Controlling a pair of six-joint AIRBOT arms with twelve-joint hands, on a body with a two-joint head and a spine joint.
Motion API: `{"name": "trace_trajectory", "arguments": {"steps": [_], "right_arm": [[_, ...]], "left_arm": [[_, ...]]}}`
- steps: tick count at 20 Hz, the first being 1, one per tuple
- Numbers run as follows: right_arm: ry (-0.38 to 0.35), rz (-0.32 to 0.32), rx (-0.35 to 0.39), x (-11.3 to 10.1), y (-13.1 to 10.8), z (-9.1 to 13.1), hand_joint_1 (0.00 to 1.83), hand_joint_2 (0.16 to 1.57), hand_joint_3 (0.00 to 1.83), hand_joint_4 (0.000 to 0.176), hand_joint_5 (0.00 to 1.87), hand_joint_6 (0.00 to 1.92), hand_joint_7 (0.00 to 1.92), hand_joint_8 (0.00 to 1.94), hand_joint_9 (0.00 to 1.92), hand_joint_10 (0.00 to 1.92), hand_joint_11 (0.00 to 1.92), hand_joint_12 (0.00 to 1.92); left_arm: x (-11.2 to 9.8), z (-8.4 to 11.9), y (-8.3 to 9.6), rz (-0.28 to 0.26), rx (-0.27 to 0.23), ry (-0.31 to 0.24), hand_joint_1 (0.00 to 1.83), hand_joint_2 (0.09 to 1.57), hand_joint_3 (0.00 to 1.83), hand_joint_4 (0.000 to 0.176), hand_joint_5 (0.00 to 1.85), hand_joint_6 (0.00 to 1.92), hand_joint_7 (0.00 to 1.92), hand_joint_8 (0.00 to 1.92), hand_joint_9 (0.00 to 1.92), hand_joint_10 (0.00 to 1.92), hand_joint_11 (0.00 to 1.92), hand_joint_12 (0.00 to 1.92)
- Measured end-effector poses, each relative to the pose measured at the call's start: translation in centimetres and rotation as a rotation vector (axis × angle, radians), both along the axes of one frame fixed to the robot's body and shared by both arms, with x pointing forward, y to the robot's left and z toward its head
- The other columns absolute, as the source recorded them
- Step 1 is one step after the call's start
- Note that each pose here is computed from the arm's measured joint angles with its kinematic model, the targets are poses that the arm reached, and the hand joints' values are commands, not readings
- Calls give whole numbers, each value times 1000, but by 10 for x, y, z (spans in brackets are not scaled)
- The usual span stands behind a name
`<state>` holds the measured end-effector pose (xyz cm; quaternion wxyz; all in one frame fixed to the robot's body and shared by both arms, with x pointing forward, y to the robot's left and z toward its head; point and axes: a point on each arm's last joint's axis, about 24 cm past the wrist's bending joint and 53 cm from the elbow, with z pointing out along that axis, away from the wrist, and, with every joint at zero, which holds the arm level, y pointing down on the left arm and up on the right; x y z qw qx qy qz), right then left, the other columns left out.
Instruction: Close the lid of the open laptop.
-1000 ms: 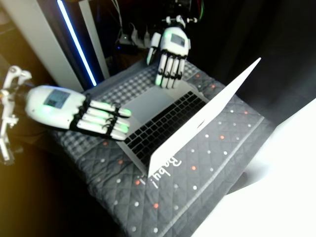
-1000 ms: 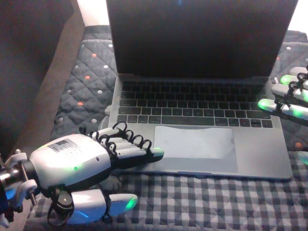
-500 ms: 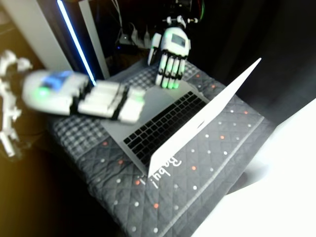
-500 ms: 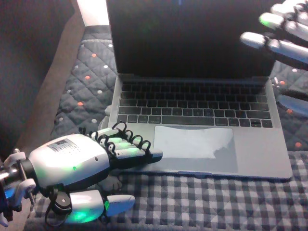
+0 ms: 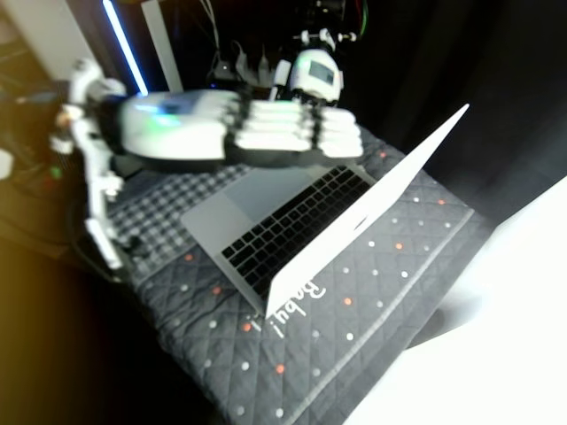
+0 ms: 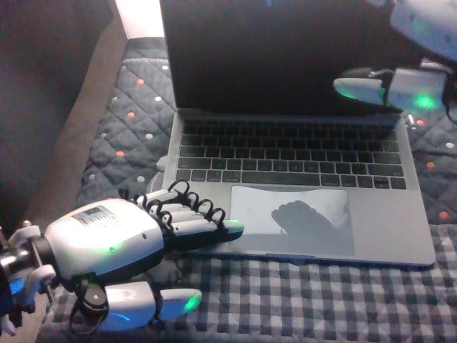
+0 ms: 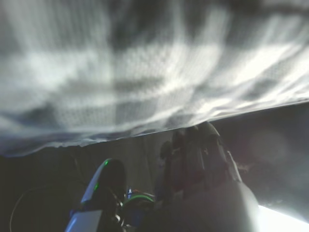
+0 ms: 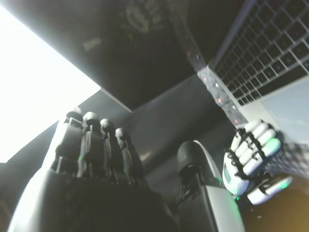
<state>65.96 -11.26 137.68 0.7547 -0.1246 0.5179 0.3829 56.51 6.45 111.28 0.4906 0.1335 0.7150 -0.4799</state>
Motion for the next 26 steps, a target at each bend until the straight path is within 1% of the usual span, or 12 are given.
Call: {"name": "trace_trajectory", "arguments": {"steps": [1,2,5,9,10,13,17,19,21,22,24,26], "right_arm": [[-4,-1,9,3,1,7,565,1308,0,0,18,6,343,19,243,543,0,1737],[-19,-7,17,6,0,17,510,1345,0,0,3,0,76,3,88,158,0,1227],[-30,-58,46,20,-12,44,578,1386,0,0,0,0,0,0,0,1,0,75],[27,-155,37,43,-28,38,473,1378,1,58,0,0,0,0,0,0,0,0],[81,-161,44,55,-30,30,543,1366,0,11,0,0,0,0,0,0,0,0],[116,-170,50,64,-34,24,456,1339,0,0,0,0,0,0,3,1,44,21],[149,-166,37,68,-32,16,527,1256,2,0,421,91,556,37,484,327,81,1635],[143,-158,30,66,-27,17,479,1226,0,0,287,752,600,249,347,1193,301,1852],[125,-138,-5,56,-18,16,463,1176,0,0,11,1605,170,1422,196,1820,391,1918],[120,-124,-28,50,-10,14,447,1154,0,0,1,1699,91,1602,155,1901,364,1920],[89,-96,-84,32,3,12,340,1160,4,0,0,917,49,1165,22,1582,107,1921],[56,-69,-96,18,7,16,339,1304,29,0,88,993,124,1431,140,1853,280,1921]], "left_arm": [[-1,0,-1,-2,-2,1,298,1454,1,9,209,11,254,10,238,17,0,570],[-1,-1,-2,-4,-5,3,256,1461,5,0,216,11,258,8,247,19,0,622],[0,-2,-4,-5,-11,7,233,1467,4,4,191,7,236,4,226,8,0,567],[0,-4,-7,-10,-19,13,273,1461,0,12,172,2,216,2,208,10,0,513],[0,-5,-8,-10,-25,20,253,1458,0,22,170,2,211,0,201,6,0,507],[-1,-5,-8,-11,-25,21,300,1457,0,6,183,6,228,5,216,12,0,542],[0,-5,-8,-10,-28,25,267,1459,1,32,174,0,213,0,198,3,0,470],[-1,-5,-8,-10,-28,26,316,1451,0,8,203,10,248,10,235,18,0,551],[0,-5,-8,-8,-30,27,268,1468,5,22,175,1,215,1,197,2,0,455],[1,-5,-7,-4,-32,30,256,1471,4,19,178,3,218,2,204,5,0,490],[2,-4,-6,6,-38,35,270,1468,0,20,191,5,228,5,210,6,0,465],[4,-4,-3,16,-41,39,258,1467,0,21,190,4,226,3,207,4,0,498]]}}
